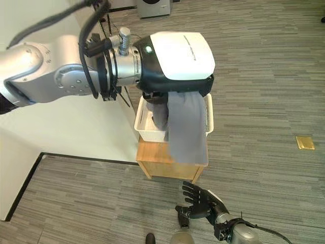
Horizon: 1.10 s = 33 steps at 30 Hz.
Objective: Pick up bed clothes into laundry basket.
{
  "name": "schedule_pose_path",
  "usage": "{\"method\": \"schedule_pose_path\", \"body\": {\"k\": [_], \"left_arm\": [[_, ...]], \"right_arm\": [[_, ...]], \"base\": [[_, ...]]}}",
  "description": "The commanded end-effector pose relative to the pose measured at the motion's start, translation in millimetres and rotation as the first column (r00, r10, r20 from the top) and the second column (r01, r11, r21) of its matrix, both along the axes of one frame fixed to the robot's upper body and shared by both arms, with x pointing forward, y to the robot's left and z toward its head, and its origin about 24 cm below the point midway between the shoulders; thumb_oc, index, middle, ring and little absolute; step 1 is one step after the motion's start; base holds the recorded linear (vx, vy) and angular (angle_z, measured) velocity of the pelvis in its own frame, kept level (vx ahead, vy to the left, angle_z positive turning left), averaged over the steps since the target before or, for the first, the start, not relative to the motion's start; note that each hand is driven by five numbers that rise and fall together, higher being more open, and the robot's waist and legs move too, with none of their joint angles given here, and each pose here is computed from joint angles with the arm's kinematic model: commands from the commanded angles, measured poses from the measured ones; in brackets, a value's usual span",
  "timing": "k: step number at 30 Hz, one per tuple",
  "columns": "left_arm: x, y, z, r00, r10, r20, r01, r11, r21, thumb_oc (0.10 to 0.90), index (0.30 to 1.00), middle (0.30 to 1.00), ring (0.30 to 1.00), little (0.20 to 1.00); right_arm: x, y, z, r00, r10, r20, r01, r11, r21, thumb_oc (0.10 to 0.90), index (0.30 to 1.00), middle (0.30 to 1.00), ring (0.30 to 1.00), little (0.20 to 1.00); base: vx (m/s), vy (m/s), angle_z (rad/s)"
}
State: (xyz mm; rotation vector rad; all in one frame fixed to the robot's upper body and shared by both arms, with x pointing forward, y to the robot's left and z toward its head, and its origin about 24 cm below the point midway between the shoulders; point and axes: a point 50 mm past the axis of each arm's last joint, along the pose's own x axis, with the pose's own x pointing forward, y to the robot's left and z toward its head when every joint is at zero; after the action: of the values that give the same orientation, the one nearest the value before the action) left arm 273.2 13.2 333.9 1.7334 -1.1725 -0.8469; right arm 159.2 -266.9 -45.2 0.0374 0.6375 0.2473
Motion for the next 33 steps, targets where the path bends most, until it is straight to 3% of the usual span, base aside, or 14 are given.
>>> {"method": "schedule_pose_path", "body": {"k": [1, 6, 9, 12, 19, 21, 22, 33], "left_arm": [[-1, 20, 84, 0.979, 0.094, 0.18, -0.026, 0.938, -0.345, 0.4, 0.3, 0.3, 0.3, 0.3], [-5, 22, 93, 0.96, 0.129, 0.248, -0.046, 0.948, -0.314, 0.4, 0.3, 0.3, 0.3, 0.3], [-6, 28, 99, 0.946, 0.154, 0.286, -0.057, 0.945, -0.321, 0.4, 0.3, 0.3, 0.3, 0.3], [-6, 52, 104, 0.915, 0.234, 0.329, -0.121, 0.936, -0.33, 0.4, 0.3, 0.3, 0.3, 0.3], [-14, 59, 116, 0.905, 0.242, 0.349, -0.109, 0.927, -0.36, 0.4, 0.3, 0.3, 0.3, 0.3], [-18, 60, 117, 0.896, 0.213, 0.39, -0.068, 0.933, -0.353, 0.4, 0.3, 0.3, 0.3, 0.3], [-15, 57, 112, 0.921, 0.211, 0.327, -0.091, 0.934, -0.345, 0.4, 0.3, 0.3, 0.3, 0.3], [-11, 62, 104, 0.937, 0.221, 0.27, -0.124, 0.934, -0.335, 0.4, 0.3, 0.3, 0.3, 0.3]], "right_arm": [[22, 6, 44, 0.97, 0.119, 0.214, -0.118, 0.993, -0.02, 0.8, 0.9, 0.9, 0.9, 0.9], [25, 0, 46, 0.97, 0.079, 0.231, -0.069, 0.996, -0.052, 0.8, 0.9, 0.9, 0.9, 0.9], [30, 8, 49, 0.963, 0.085, 0.256, -0.081, 0.996, -0.025, 0.8, 0.9, 0.9, 0.9, 0.9], [56, 38, 51, 0.94, 0.149, 0.306, -0.159, 0.987, 0.008, 0.8, 0.9, 0.9, 0.9, 0.9], [70, 53, 47, 0.933, 0.214, 0.289, -0.218, 0.976, -0.02, 0.8, 0.9, 0.9, 0.9, 0.9], [66, 47, 45, 0.929, 0.245, 0.278, -0.233, 0.97, -0.075, 0.8, 0.9, 0.9, 0.9, 0.9], [65, 48, 40, 0.946, 0.201, 0.256, -0.202, 0.979, -0.024, 0.8, 0.9, 0.9, 0.9, 0.9], [28, 22, 21, 0.983, 0.119, 0.143, -0.121, 0.993, 0.008, 0.8, 0.9, 0.9, 0.9, 0.9]], "base": [[0.13, -0.03, -0.09], [0.28, -0.048, -0.28], [0.21, 0.007, 0.1], [0.31, 0.101, -0.56], [0.22, -0.037, -0.16], [0.2, -0.114, 0.42], [0.06, -0.079, 0.61], [0.03, -0.079, 0.24]]}}
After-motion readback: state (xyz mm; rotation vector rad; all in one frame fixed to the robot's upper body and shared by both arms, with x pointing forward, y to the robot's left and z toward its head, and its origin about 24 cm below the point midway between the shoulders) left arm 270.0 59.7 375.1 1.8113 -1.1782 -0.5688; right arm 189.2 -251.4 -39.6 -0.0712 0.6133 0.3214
